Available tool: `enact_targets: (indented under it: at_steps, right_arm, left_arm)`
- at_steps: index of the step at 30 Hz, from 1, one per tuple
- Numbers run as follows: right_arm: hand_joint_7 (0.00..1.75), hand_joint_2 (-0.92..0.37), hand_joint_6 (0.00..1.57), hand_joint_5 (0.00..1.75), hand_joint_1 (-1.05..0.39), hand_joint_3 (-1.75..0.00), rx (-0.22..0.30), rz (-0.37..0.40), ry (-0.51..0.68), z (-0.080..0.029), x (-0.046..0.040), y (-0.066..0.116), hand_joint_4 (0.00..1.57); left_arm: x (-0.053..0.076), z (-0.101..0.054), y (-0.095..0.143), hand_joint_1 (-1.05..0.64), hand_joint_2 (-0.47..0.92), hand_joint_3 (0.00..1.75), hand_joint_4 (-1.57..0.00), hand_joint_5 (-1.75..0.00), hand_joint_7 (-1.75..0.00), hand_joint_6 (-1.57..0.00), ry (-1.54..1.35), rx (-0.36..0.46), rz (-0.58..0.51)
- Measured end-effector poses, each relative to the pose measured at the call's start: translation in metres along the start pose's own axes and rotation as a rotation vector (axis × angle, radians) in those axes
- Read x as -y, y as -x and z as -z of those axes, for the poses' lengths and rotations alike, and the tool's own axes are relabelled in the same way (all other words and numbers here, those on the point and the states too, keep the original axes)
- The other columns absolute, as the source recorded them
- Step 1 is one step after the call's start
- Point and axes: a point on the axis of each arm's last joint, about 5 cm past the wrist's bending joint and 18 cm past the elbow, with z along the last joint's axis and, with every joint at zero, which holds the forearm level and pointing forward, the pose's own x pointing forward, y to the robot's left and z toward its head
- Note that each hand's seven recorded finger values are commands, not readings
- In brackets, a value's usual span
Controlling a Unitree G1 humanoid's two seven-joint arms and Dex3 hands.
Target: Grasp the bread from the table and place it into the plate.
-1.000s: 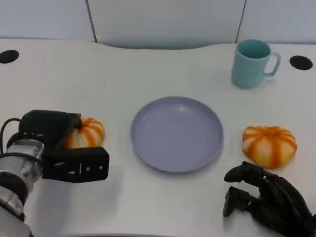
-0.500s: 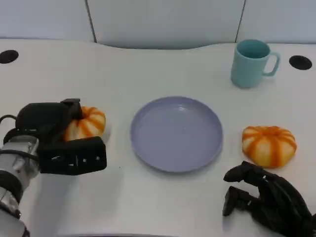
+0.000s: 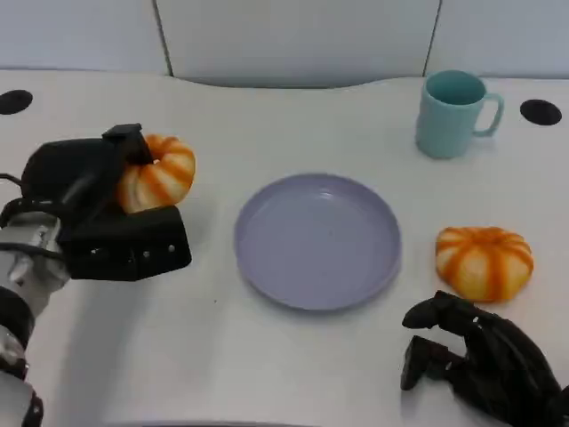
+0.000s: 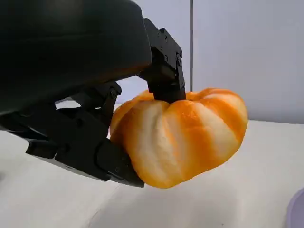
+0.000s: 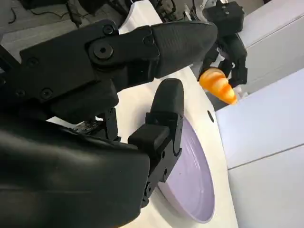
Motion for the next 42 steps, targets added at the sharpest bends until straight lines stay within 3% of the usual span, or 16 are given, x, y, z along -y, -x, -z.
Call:
enact_targets:
  at_steps: [7, 13, 21, 27, 34, 42]
  right_arm:
    - [0.95, -0.92, 0.66, 1.51, -0.51, -0.27, 0.004, -0.006, 0.004, 0.001, 0.0004, 0.000, 0.63]
    - [0.95, -0.92, 0.67, 1.52, -0.52, -0.27, 0.008, -0.007, 0.006, 0.001, 0.0003, 0.000, 0.63]
    - [0.95, -0.92, 0.66, 1.52, -0.52, -0.28, 0.009, -0.008, 0.006, 0.001, 0.0000, -0.001, 0.61]
    - [0.97, -0.92, 0.66, 1.52, -0.52, -0.28, 0.013, -0.009, 0.013, 0.001, -0.0004, -0.001, 0.62]
    - [0.97, -0.92, 0.67, 1.51, -0.52, -0.26, 0.012, -0.007, 0.008, 0.001, -0.0005, -0.001, 0.62]
    - [0.96, -0.92, 0.66, 1.50, -0.51, -0.27, 0.013, -0.005, 0.010, 0.002, -0.0013, -0.001, 0.62]
  left_arm:
    - [-0.007, -0.008, -0.007, -0.13, 0.89, 0.06, -0.79, -1.75, -1.75, -0.57, -0.003, 0.067, -0.011]
    - [-0.010, -0.025, -0.016, -0.10, 0.89, 0.04, -0.79, -1.75, -1.75, -0.60, -0.022, 0.166, 0.032]
    - [-0.006, -0.052, -0.024, -0.10, 0.91, 0.05, -0.80, -1.75, -1.75, -0.60, -0.038, 0.261, 0.099]
    - [-0.001, -0.062, -0.025, -0.11, 0.90, 0.03, -0.81, -1.75, -1.75, -0.62, -0.042, 0.294, 0.138]
    - [-0.005, -0.079, -0.032, -0.12, 0.92, 0.04, -0.80, -1.75, -1.75, -0.62, -0.058, 0.361, 0.189]
    - [-0.002, -0.093, -0.033, -0.16, 0.87, 0.02, -0.81, -1.75, -1.75, -0.62, -0.060, 0.419, 0.234]
